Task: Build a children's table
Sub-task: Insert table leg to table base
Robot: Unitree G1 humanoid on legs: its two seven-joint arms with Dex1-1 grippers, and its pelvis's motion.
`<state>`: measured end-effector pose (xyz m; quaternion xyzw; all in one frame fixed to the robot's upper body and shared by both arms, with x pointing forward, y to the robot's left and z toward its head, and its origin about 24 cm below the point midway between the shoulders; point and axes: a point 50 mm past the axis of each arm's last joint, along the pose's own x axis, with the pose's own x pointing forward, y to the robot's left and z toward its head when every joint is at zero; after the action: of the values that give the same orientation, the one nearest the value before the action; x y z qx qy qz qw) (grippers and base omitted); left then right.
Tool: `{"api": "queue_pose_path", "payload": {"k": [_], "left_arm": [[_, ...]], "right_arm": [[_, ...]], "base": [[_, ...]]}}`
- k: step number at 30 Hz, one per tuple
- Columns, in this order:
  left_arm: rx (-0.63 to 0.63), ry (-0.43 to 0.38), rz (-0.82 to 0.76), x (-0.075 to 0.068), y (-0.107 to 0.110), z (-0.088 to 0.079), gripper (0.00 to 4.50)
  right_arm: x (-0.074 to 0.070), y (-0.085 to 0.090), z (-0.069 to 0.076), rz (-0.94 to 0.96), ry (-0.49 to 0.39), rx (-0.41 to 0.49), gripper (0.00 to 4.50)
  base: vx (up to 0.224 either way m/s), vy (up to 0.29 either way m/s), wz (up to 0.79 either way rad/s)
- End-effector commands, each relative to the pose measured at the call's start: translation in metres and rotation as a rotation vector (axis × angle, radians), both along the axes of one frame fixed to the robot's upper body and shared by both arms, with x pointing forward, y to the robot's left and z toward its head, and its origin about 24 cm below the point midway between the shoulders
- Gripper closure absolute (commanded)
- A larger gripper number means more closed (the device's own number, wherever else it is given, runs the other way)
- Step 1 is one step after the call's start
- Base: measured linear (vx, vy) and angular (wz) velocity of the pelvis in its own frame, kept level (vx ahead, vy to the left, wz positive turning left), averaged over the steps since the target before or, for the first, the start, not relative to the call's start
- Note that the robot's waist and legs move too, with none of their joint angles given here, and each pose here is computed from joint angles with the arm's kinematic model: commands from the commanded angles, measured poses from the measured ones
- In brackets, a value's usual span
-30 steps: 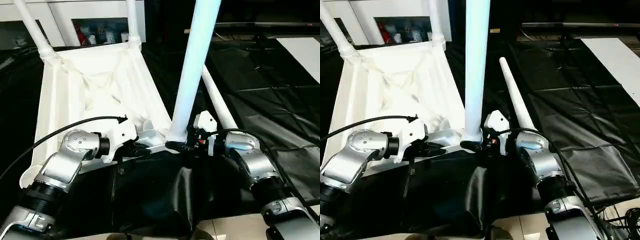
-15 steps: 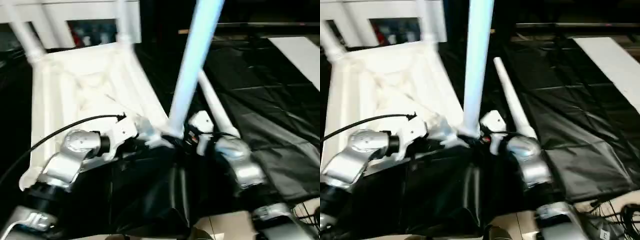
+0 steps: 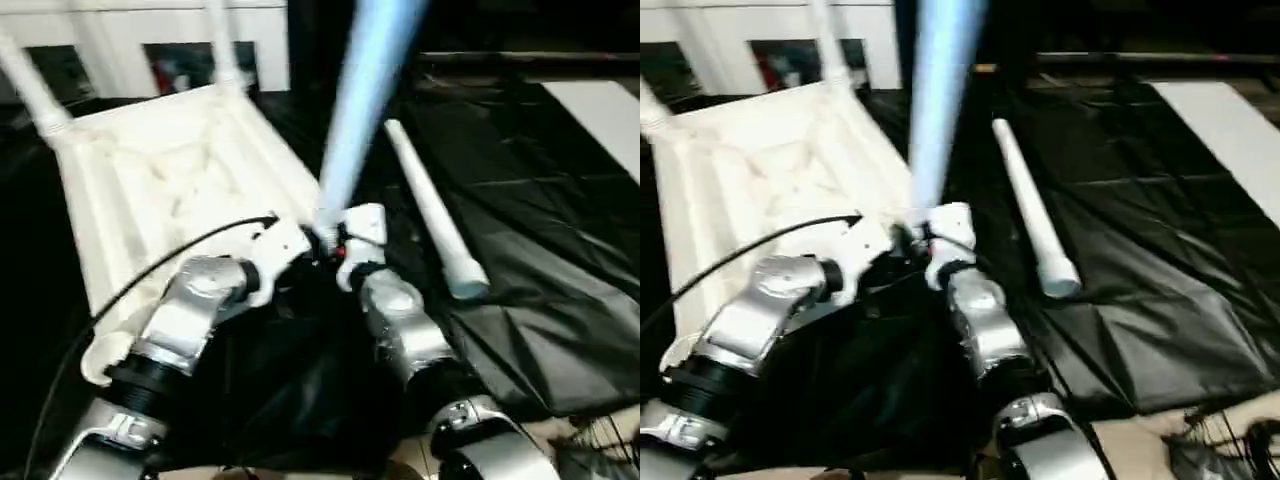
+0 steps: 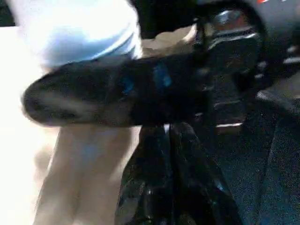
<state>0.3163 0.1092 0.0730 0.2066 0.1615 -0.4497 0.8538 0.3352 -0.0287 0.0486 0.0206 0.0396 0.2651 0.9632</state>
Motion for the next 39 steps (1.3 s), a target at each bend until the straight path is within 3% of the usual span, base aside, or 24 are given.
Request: {"api": "queue_pose_path", "payload": {"k": [1, 9, 13, 17, 18, 19, 23, 25, 29, 33, 39], "left_arm": [[0.008, 0.091, -0.018, -0.011, -0.008, -0.023, 4.5], [0.009, 0.098, -0.023, -0.014, -0.003, -0.023, 4.5], [0.0, 0.024, -0.091, -0.015, 0.004, -0.015, 4.5], [-0.012, -0.025, -0.086, -0.012, 0.009, -0.009, 4.5], [-0.054, -0.046, -0.042, -0.007, 0.014, -0.001, 4.5], [-0.1, -0.042, -0.034, -0.006, 0.017, 0.006, 4.06], [-0.226, -0.048, -0.059, -0.006, 0.032, 0.029, 3.76], [-0.275, -0.051, -0.061, -0.005, 0.037, 0.037, 3.76], [-0.393, -0.067, -0.061, -0.002, 0.051, 0.056, 3.27], [-0.588, -0.13, -0.026, 0.008, 0.055, 0.088, 3.03], [-0.741, -0.053, -0.034, 0.017, 0.033, 0.095, 2.61]], "right_arm": [[-0.019, 0.004, -0.045, 0.012, 0.218, -0.052, 1.78], [-0.014, -0.004, -0.037, 0.007, 0.169, -0.018, 1.78], [-0.006, -0.018, -0.003, 0.101, 0.027, 0.079, 1.8], [-0.005, -0.028, 0.007, 0.187, 0.016, 0.073, 1.8], [-0.005, -0.038, 0.012, 0.238, 0.015, 0.054, 1.8], [-0.004, -0.045, 0.015, 0.264, 0.018, 0.038, 1.8], [0.0, -0.067, 0.025, 0.311, 0.017, -0.019, 1.8], [0.001, -0.072, 0.03, 0.325, 0.012, -0.028, 1.8], [0.004, -0.081, 0.042, 0.35, 0.006, -0.038, 1.8], [0.001, -0.08, 0.05, 0.412, -0.011, -0.052, 1.8], [-0.005, -0.062, 0.056, 0.5, -0.038, -0.028, 1.8]], "base": [[0.0, 0.0, 0.0], [0.0, 0.0, 0.0], [0.0, 0.0, 0.0], [0.0, 0.0, 0.0], [0.0, 0.0, 0.0], [0.0, 0.0, 0.0], [0.0, 0.0, 0.0], [0.0, 0.0, 0.0], [0.0, 0.0, 0.0], [0.0, 0.0, 0.0], [0.0, 0.0, 0.0]]}}
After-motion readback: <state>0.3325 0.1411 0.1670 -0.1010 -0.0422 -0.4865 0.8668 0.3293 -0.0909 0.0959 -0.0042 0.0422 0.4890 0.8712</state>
